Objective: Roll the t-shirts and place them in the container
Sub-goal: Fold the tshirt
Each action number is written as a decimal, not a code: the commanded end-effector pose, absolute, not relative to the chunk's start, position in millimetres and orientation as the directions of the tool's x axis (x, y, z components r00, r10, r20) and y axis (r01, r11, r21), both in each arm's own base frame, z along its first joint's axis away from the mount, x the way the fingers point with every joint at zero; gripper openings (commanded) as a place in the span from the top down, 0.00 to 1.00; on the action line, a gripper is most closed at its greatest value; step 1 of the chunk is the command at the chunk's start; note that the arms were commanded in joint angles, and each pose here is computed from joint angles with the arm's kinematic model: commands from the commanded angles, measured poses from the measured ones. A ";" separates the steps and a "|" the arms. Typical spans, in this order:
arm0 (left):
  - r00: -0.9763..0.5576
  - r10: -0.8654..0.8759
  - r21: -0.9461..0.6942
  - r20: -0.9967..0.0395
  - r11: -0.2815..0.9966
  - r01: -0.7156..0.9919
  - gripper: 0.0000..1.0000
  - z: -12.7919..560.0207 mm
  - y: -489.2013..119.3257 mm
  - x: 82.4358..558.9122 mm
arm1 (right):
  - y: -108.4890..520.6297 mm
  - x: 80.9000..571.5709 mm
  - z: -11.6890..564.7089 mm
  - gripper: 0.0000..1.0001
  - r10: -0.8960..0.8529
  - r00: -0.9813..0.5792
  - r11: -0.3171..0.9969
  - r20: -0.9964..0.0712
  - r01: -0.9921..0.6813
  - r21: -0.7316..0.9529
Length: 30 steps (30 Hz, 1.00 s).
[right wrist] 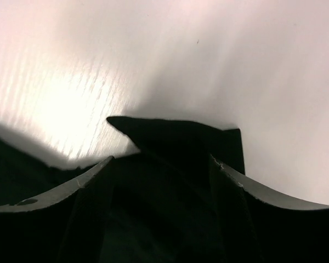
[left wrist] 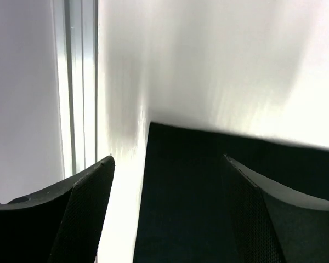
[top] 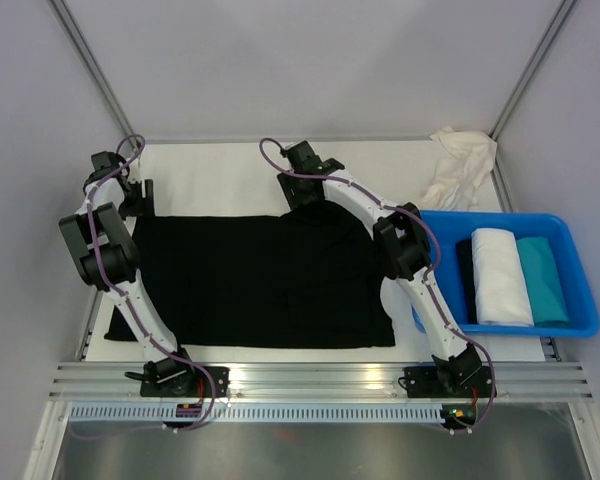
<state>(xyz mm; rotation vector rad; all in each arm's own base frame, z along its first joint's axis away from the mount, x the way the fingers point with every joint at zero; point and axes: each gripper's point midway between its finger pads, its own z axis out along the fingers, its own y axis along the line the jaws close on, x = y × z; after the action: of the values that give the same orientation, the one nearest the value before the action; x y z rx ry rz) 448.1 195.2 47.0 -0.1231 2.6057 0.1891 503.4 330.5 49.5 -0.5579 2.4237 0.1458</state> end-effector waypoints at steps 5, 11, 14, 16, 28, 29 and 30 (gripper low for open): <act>-0.855 -0.150 0.047 -0.497 0.979 -0.200 0.18 21.6 195.7 467.8 | 337.9 534.4 40.0 0.30 -0.366 -0.633 0.902 -0.682 -0.422 -0.091; -0.867 -0.163 0.007 -0.470 0.982 -0.188 0.26 9.5 184.1 461.8 | 335.4 535.6 38.5 0.51 -0.358 -0.636 0.907 -0.683 -0.412 -0.092; -0.868 -0.164 -0.019 -0.470 0.984 -0.175 0.36 13.5 177.5 457.3 | 336.3 535.4 45.7 0.66 -0.353 -0.631 0.905 -0.691 -0.417 -0.082; -0.865 -0.166 -0.029 -0.473 0.984 -0.173 0.46 15.9 174.8 456.0 | 337.0 534.0 53.2 0.74 -0.348 -0.625 0.904 -0.699 -0.421 -0.074; -0.849 -0.114 0.006 -0.515 0.991 -0.137 0.98 42.2 176.5 454.2 | 335.0 516.6 105.0 1.00 -0.283 -0.614 0.908 -0.737 -0.419 0.001; -0.842 -0.108 -0.018 -0.528 0.993 -0.116 0.98 47.1 170.6 455.5 | 331.4 515.0 108.8 0.99 -0.265 -0.623 0.914 -0.736 -0.405 0.013; -0.830 -0.087 -0.011 -0.551 0.995 -0.097 0.98 58.2 168.5 455.2 | 329.3 512.1 125.8 1.00 -0.249 -0.610 0.916 -0.752 -0.400 0.022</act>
<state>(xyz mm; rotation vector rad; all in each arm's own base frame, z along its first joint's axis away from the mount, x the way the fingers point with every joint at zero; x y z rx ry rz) 454.4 175.0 21.4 -0.1916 2.6324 0.0458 509.6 328.0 49.1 -0.5459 2.3705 0.1556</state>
